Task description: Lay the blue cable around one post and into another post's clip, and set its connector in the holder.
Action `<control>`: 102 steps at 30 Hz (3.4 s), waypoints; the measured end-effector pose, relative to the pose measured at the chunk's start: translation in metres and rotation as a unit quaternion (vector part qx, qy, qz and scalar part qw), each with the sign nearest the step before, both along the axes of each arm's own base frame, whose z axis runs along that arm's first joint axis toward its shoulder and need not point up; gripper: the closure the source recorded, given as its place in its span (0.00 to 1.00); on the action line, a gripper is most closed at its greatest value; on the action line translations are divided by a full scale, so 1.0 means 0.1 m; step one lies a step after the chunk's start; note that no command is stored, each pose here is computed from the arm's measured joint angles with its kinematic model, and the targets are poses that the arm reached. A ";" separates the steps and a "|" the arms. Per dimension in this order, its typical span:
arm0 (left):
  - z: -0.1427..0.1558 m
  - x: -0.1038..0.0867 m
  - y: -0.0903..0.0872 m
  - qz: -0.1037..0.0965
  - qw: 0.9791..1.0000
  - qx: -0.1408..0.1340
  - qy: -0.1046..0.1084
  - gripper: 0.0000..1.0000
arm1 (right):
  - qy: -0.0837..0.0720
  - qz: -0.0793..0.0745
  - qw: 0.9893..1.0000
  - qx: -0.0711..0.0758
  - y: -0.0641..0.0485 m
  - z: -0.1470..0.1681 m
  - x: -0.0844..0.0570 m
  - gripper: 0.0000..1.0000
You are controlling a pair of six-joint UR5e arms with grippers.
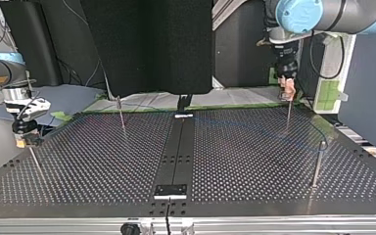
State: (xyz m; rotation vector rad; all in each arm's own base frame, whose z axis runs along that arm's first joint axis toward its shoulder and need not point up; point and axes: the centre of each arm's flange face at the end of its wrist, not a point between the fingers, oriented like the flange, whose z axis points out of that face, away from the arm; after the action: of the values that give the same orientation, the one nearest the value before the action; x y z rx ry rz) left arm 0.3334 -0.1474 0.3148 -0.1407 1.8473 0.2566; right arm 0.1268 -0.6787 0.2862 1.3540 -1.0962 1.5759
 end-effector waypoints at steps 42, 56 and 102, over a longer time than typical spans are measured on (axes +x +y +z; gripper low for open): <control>-2.07 -0.84 -1.50 -0.227 0.967 -0.078 0.080 0.00 | 0.000 0.000 1.000 -0.001 0.00 0.00 0.00 0.00; -2.45 -1.00 -1.82 -0.233 0.967 -0.088 0.054 0.00 | 0.000 0.000 1.000 -0.001 0.00 0.00 0.00 0.00; -1.99 -0.29 -2.17 -0.194 0.949 -0.165 -0.187 0.00 | 0.000 0.000 1.000 -0.001 0.00 0.00 0.00 0.00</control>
State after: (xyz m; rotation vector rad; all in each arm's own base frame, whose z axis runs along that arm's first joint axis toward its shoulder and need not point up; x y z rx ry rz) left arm 0.3042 -0.3648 0.1157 -0.0491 1.4863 -0.3380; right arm 0.1270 -0.6790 0.2862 1.3529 -1.0948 1.5770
